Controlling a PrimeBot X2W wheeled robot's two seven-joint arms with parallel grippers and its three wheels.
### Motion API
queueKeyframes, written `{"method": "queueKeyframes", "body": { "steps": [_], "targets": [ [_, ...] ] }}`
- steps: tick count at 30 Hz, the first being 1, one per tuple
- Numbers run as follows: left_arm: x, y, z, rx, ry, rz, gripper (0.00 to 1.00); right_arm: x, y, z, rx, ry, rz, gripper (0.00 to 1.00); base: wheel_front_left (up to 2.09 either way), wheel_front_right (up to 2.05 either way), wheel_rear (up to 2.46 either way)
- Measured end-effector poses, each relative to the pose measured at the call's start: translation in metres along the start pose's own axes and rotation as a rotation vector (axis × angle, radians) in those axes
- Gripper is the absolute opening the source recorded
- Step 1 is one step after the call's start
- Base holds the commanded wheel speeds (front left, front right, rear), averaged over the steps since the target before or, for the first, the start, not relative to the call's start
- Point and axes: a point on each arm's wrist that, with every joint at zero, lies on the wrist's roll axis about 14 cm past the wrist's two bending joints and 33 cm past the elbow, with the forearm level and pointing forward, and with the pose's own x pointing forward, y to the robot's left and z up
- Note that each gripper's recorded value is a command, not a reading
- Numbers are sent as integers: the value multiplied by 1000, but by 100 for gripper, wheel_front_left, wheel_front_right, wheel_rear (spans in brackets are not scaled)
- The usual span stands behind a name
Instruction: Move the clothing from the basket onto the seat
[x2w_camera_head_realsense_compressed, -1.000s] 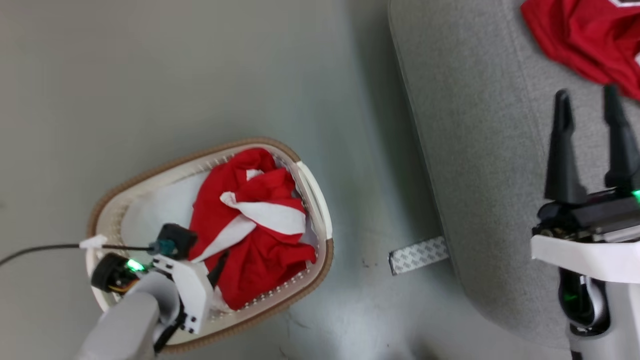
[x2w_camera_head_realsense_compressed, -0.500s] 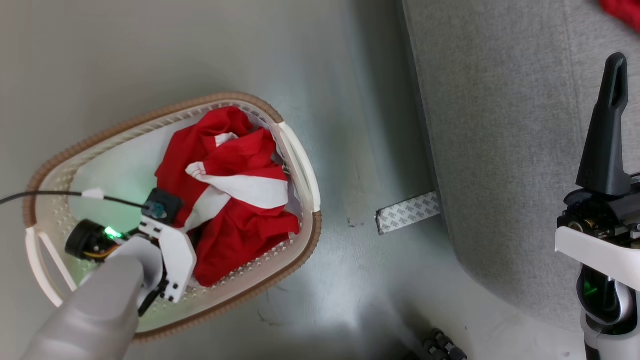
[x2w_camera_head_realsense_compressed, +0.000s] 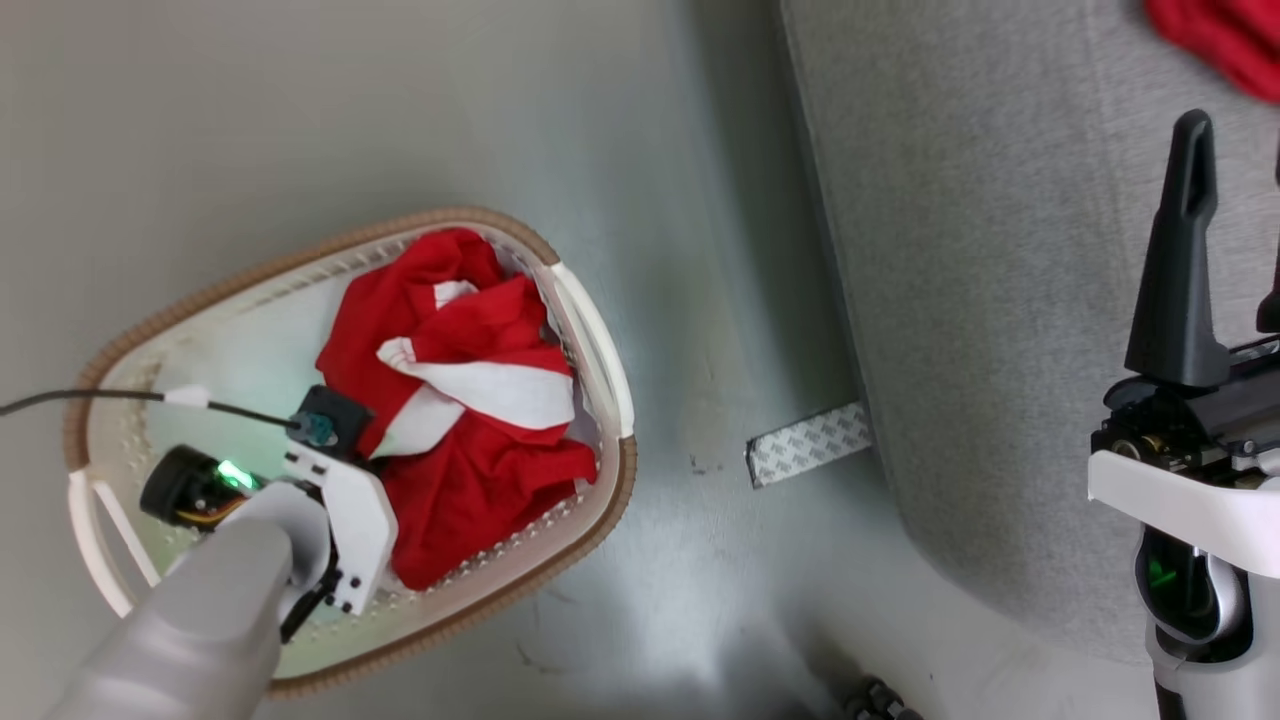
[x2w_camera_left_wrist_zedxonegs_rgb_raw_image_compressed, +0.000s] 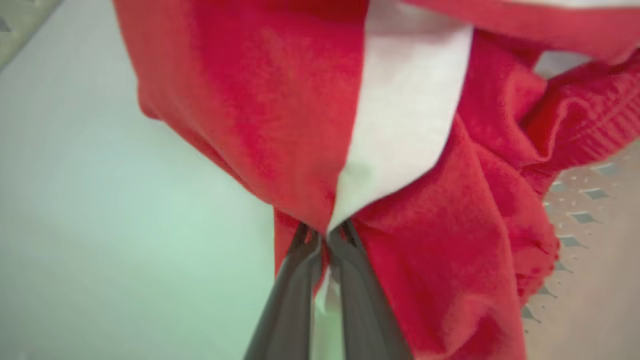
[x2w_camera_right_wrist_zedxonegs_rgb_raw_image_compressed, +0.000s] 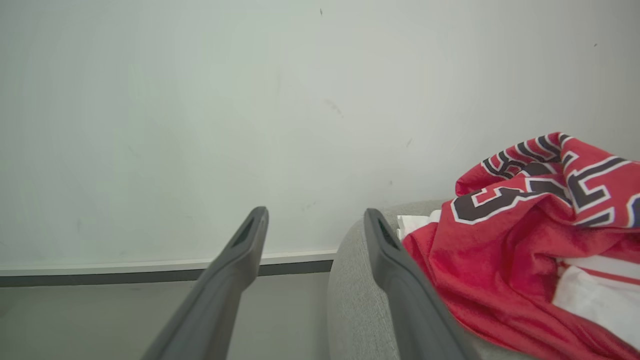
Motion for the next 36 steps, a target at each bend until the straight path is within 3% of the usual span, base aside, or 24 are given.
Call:
{"method": "queueKeyframes", "body": {
  "steps": [7, 16, 25, 36],
  "targets": [
    [-28, -16, 34, -25, -127, 15, 0, -5, 4, 38, -13, -73, 8, 100, 0, 0, 0],
    [-91, -53, 108, -41, -403, 30, 0, -28, 20, 91, -14, -164, 38, 100, 0, 0, 0],
    [-182, -81, 181, 0, -689, 58, 0, -59, 43, 130, 24, -238, 89, 100, 0, 0, 0],
    [-312, -102, 250, 128, -1058, 162, 0, -90, 72, 158, 63, -293, 175, 100, 0, 0, 0]
  ]
}}
